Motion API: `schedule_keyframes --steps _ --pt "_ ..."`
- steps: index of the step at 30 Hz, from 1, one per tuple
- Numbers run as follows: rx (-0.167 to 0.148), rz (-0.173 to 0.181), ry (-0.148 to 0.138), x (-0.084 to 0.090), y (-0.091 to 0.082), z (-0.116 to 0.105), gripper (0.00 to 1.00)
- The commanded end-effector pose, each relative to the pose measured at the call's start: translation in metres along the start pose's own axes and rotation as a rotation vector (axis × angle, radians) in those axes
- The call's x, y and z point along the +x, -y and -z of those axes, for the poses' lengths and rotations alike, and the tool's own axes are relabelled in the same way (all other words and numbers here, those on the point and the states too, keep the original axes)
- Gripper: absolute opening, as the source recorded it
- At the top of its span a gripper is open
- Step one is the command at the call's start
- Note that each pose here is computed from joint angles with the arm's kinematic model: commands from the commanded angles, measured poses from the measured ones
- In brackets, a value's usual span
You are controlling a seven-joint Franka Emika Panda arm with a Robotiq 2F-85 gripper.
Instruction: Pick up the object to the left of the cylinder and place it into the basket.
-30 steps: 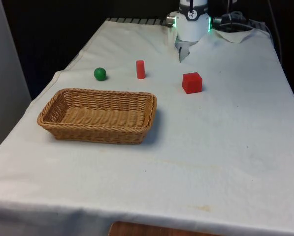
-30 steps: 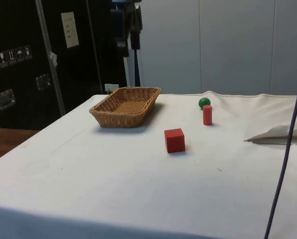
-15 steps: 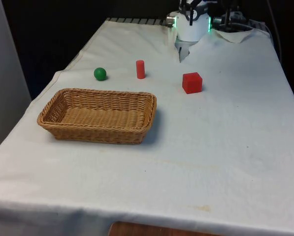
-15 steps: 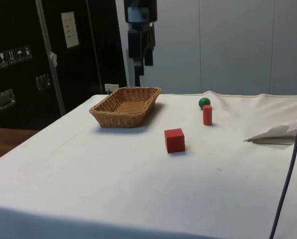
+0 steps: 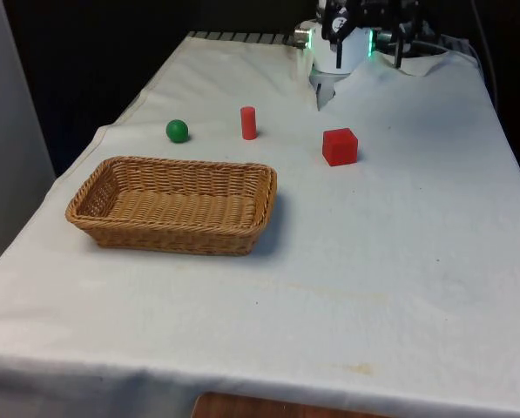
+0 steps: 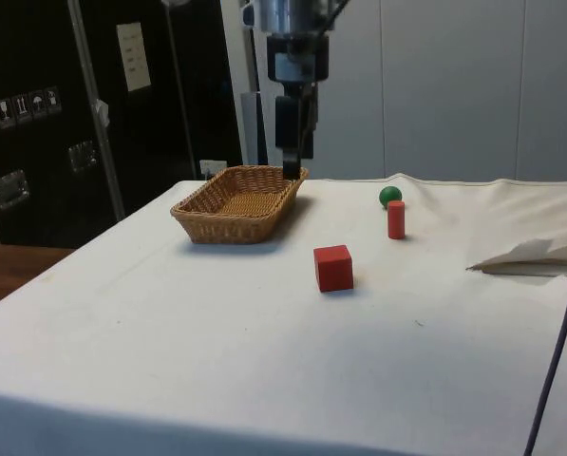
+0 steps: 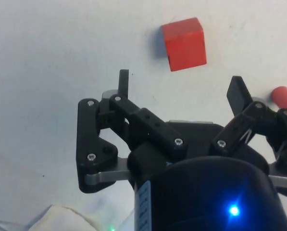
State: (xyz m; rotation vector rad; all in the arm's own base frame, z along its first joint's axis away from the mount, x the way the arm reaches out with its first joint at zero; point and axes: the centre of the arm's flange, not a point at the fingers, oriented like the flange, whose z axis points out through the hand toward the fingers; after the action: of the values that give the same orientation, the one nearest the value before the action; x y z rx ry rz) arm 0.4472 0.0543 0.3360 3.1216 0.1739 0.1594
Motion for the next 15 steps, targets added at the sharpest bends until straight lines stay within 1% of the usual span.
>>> schedule_keyframes --steps 1,2,3,7,8,11,12,13,15 --pt "-0.006 0.006 -0.013 -0.004 0.000 -0.006 1.00" --pt "0.001 0.003 -0.001 -0.002 0.001 -0.003 1.00" --pt "-0.005 0.009 -0.015 -0.005 0.001 -0.008 1.00" --pt "-0.001 0.023 -0.021 -0.012 0.002 -0.020 1.00" --pt "-0.001 0.035 -0.025 -0.013 0.002 -0.025 1.00" --pt "-0.002 0.056 -0.033 -0.014 0.003 -0.032 1.00" --pt "-0.004 0.049 -0.022 -0.014 0.002 -0.031 1.00" --pt "-0.003 0.062 -0.034 -0.015 0.003 -0.034 1.00" --pt "-0.006 0.081 -0.039 -0.016 0.003 -0.043 1.00"
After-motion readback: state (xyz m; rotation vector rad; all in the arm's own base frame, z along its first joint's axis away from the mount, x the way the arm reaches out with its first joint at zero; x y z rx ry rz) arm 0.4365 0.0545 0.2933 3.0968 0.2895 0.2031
